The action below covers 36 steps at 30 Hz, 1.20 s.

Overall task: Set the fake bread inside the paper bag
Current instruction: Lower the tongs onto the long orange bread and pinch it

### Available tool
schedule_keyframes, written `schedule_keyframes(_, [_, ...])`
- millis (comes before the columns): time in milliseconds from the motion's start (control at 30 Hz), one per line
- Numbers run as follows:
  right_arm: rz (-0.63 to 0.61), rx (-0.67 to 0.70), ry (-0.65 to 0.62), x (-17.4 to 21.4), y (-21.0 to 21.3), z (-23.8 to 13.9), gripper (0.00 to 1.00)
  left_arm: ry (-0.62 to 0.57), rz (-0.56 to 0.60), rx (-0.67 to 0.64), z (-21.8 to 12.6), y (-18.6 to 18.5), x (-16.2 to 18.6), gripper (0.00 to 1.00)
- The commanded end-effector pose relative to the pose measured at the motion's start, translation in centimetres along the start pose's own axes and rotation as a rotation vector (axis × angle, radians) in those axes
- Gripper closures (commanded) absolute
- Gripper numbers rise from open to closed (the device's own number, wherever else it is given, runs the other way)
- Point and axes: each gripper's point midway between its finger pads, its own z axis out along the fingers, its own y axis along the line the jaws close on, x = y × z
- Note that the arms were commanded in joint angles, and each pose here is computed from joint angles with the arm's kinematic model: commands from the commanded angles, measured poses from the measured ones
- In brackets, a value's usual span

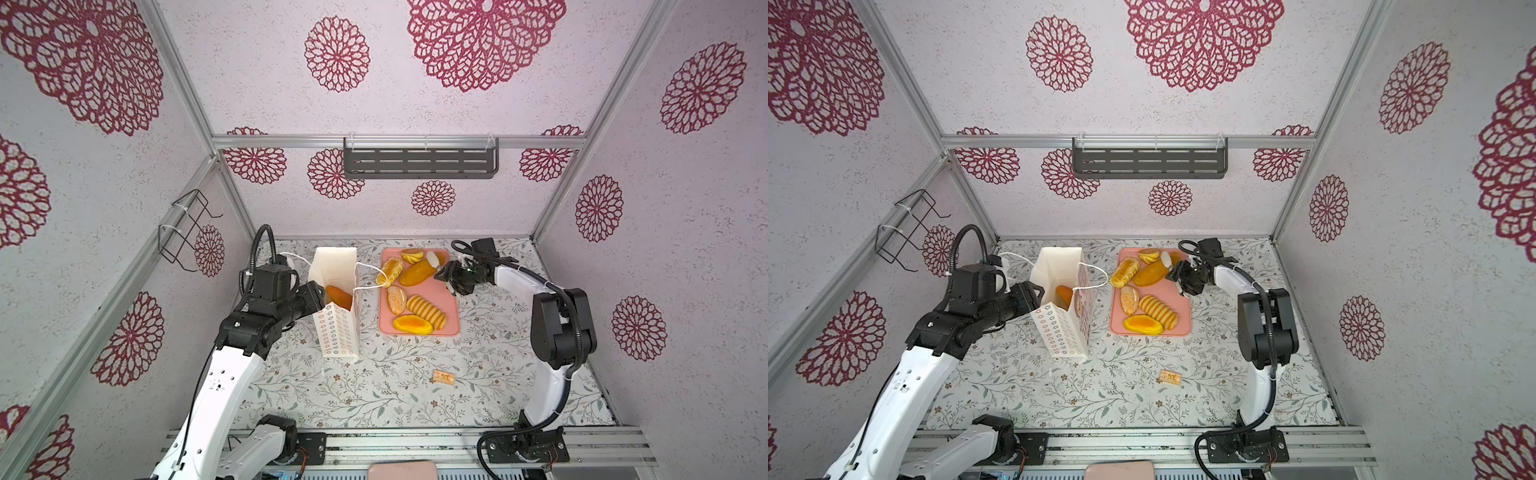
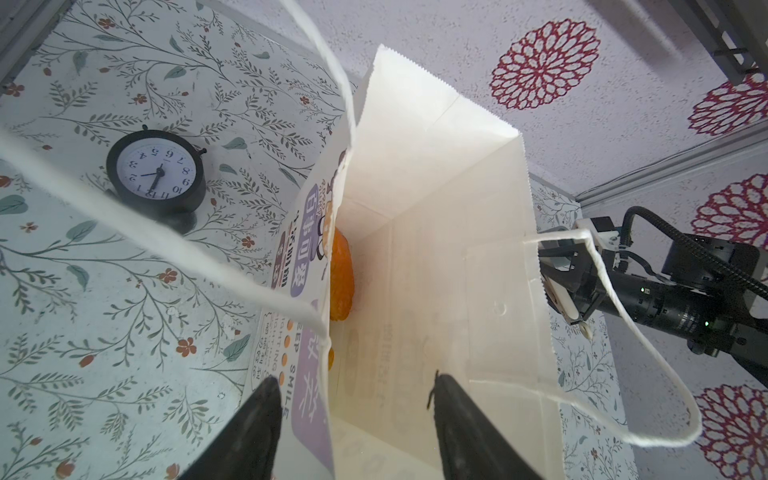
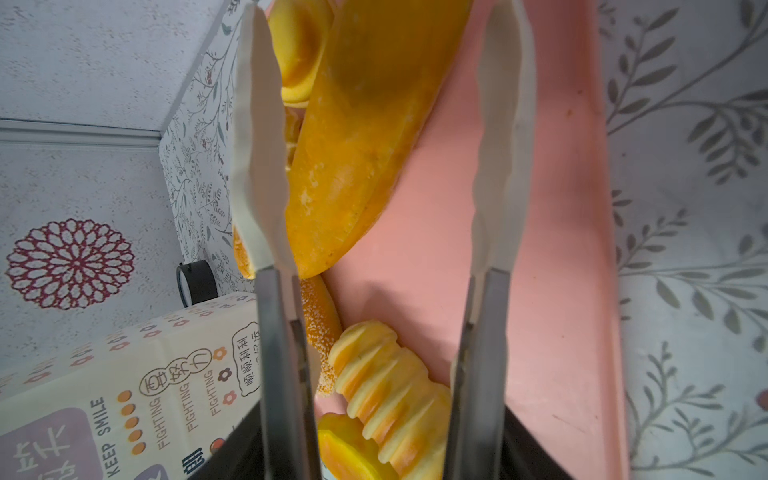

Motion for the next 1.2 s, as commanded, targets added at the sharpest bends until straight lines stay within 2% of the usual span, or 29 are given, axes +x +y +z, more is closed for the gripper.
schedule_keyframes(0, [-0.017, -0.073, -0.054, -2.0, 2.3, -1.0, 0.37, -0.006, 0.006, -0.008, -0.2, 0.3, -0.1, 0.39])
schedule_keyframes(467, [0.002, -0.102, -0.055, -2.7, 2.2, 0.1, 0.43, -0.004, -0.005, -0.009, 0.0, 0.3, 0.0, 0.39])
schedule_keyframes(700, [-0.001, -0.099, -0.058, -2.5, 2.1, -0.3, 0.54, -0.011, -0.004, -0.006, -0.3, 0.2, -0.2, 0.41])
schedule_keyframes(1067, [-0.027, -0.113, -0.106, -0.8, 3.0, -3.7, 0.68, -0.023, -0.001, -0.008, -0.6, 0.2, -0.4, 0.48])
schedule_keyframes(1167, [-0.044, -0.123, -0.126, -0.2, 3.6, -5.1, 0.72, -0.024, -0.001, -0.008, -0.6, 0.2, -0.5, 0.55])
